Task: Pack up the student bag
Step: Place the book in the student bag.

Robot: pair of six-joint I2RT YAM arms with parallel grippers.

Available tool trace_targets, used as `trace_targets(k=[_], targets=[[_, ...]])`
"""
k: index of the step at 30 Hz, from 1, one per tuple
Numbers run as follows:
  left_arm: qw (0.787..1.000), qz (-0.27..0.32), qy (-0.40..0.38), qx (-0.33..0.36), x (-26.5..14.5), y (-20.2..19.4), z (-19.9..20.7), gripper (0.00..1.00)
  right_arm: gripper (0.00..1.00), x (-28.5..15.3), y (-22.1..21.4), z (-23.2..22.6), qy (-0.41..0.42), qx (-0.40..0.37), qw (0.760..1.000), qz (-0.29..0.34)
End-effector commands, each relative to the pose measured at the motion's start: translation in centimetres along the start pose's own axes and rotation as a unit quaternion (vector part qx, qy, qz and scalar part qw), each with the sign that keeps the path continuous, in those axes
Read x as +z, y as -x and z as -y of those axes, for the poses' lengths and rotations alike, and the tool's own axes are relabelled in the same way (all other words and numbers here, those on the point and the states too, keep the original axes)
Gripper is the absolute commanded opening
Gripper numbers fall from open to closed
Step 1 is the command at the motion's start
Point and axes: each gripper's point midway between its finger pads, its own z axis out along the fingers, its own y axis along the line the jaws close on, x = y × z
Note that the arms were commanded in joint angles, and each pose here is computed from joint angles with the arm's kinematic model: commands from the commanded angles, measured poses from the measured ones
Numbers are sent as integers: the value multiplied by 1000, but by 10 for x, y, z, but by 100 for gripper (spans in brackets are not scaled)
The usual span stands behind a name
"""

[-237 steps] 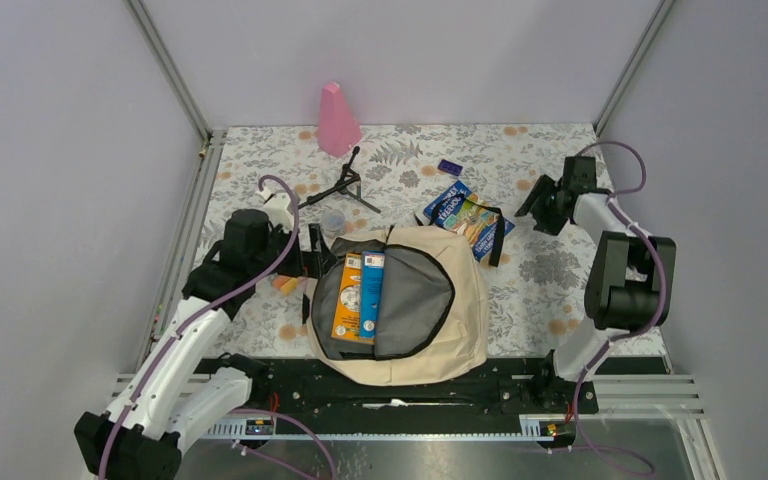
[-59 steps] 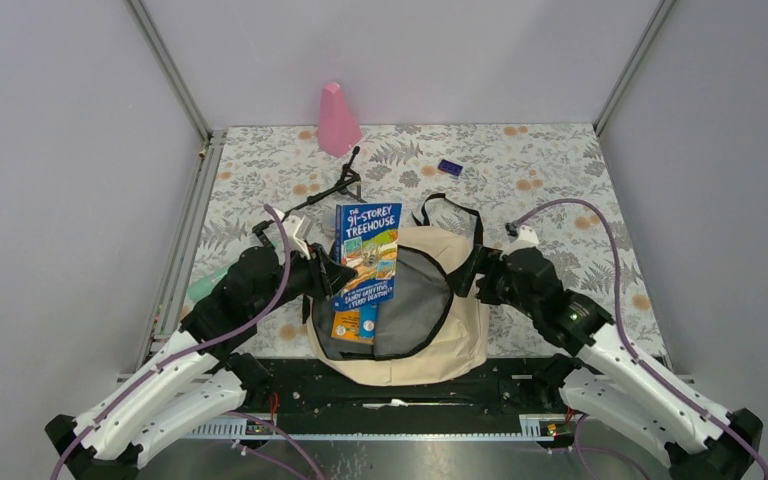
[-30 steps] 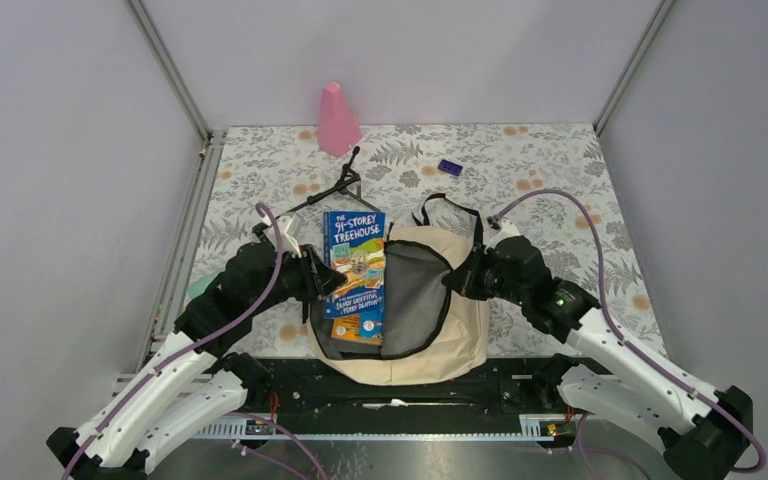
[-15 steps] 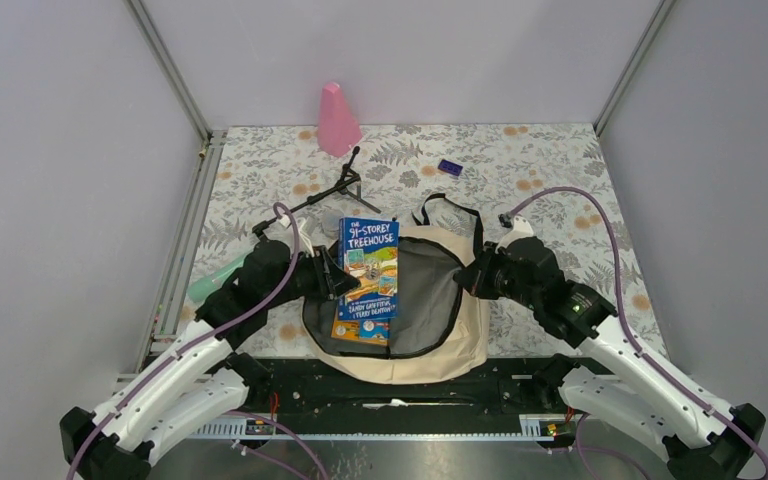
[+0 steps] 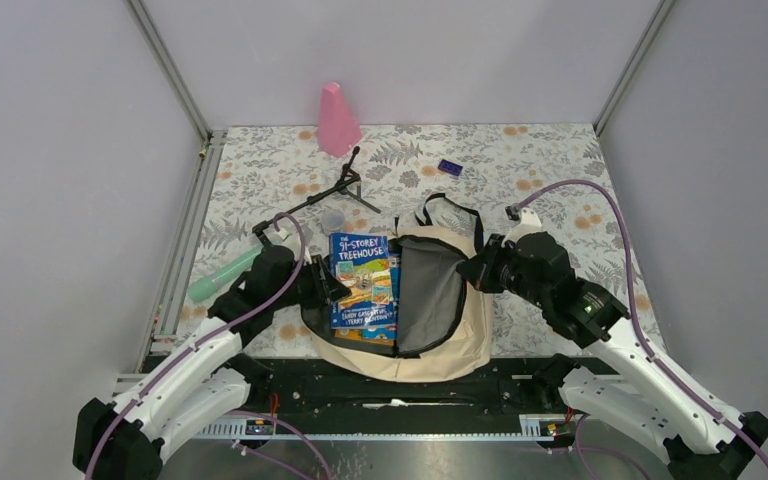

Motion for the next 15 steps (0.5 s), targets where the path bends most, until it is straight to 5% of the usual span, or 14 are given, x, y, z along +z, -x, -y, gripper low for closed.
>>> trace_targets(k=[1,15], targets=[[999,14,-46,0,10,5,11,0,0,-9,33,-22,25,-10,998,50],[994,-23,-105,-22,46,-12,45,0,0,-5,39,-39,56,0,997,50]])
